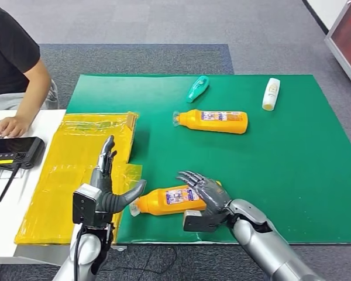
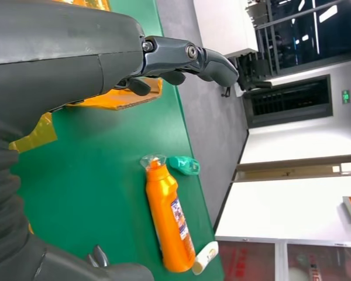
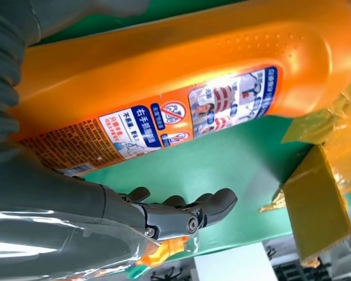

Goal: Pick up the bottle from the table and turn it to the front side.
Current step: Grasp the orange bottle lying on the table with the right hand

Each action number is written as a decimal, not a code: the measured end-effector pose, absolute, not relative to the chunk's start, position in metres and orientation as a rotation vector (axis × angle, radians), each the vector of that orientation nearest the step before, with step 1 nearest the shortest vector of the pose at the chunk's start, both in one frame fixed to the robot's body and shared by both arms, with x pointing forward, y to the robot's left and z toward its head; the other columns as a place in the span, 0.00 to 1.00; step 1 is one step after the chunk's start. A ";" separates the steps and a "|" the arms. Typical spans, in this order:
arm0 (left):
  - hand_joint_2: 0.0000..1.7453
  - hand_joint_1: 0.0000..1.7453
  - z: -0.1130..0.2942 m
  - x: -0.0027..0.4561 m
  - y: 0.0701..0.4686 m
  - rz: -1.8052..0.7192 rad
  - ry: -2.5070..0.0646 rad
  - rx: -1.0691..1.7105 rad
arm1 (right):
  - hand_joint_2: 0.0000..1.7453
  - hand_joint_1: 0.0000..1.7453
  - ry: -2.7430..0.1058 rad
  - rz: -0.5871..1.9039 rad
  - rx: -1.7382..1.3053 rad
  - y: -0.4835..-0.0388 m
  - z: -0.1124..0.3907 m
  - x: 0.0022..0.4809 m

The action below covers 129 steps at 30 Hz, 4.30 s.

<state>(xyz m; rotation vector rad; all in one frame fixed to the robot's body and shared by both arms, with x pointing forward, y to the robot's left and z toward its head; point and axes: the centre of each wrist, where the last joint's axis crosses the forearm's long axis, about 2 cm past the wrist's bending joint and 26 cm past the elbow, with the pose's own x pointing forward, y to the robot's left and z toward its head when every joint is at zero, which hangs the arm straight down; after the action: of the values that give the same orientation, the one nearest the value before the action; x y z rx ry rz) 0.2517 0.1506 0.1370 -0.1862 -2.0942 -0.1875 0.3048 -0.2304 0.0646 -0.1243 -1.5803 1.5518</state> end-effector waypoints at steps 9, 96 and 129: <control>1.00 0.00 0.138 0.253 0.151 -0.192 -2.103 -0.188 | 1.00 0.00 -1.540 1.605 -0.126 -0.235 0.066 0.314; 1.00 0.00 0.141 0.254 0.155 -0.219 -2.116 -0.162 | 1.00 0.00 -2.052 1.468 -0.190 -0.198 0.087 0.317; 1.00 0.00 0.140 0.253 0.155 -0.217 -2.122 -0.175 | 1.00 0.00 -1.556 1.706 -0.243 -0.236 0.075 0.355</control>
<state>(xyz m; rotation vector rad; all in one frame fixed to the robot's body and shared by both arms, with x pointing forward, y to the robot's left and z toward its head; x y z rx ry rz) 0.2534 0.1549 0.1399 -0.1748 -2.1223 -0.2169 0.3554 -0.2361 0.0748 -0.2430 -1.5558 1.7060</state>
